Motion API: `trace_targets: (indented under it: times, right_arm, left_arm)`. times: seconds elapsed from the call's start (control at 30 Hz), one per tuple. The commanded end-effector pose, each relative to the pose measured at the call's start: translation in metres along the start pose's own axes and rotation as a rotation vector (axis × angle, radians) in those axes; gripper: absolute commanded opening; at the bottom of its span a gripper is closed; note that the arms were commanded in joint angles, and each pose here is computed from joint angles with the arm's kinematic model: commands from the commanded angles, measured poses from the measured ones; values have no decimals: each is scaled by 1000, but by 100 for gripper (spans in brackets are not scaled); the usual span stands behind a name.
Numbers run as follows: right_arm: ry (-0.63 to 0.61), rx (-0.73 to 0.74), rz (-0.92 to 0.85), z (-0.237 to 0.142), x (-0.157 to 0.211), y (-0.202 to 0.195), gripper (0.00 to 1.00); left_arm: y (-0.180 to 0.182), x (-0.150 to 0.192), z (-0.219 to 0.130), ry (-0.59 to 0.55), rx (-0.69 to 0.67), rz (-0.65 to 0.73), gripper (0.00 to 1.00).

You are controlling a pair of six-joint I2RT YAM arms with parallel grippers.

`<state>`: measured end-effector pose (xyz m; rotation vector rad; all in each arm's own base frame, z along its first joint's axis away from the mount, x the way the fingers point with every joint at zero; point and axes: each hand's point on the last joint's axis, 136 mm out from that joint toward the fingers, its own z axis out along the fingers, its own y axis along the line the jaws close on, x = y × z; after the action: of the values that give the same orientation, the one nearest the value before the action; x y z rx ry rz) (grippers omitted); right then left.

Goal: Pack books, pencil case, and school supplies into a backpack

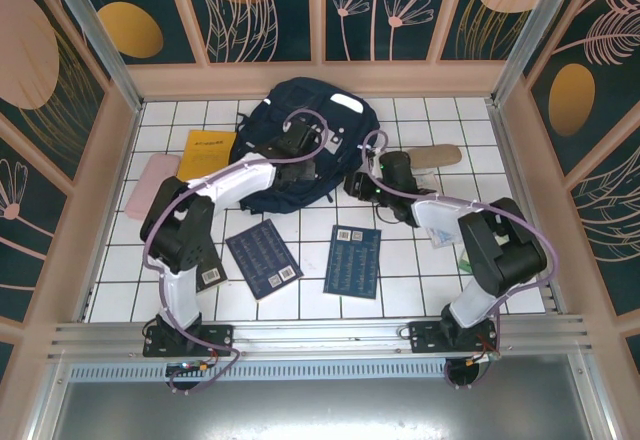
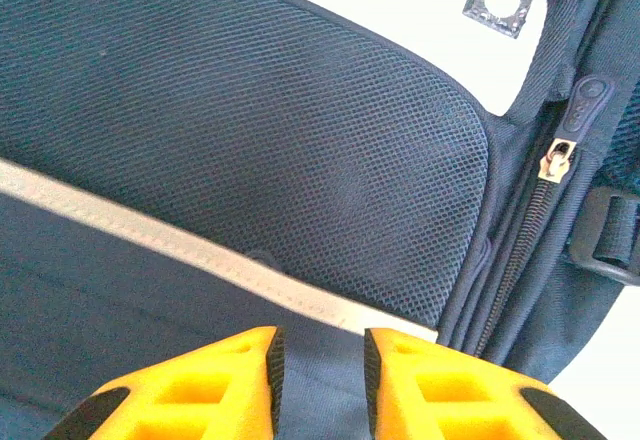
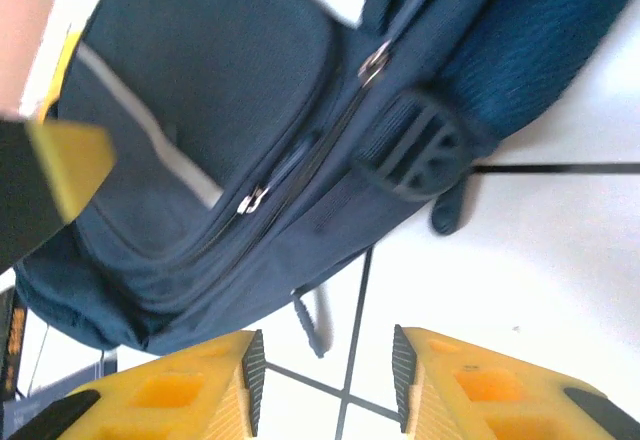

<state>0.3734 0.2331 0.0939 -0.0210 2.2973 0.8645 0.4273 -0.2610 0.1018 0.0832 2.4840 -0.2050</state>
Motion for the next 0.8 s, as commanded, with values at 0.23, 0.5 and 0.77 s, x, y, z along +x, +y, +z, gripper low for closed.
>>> trace_targets:
  times: [0.23, 0.5, 0.77]
  right_arm:
    - [-118, 25, 191, -8, -39, -18, 40]
    - [-134, 59, 202, -12, -43, -25, 40]
    - [-135, 69, 211, -14, -39, -28, 39]
  left_arm:
    - [-40, 42, -9, 35, 95, -207, 30]
    - [-68, 76, 16, 109, 71, -261, 28]
    - [-65, 88, 35, 138, -5, -283, 31]
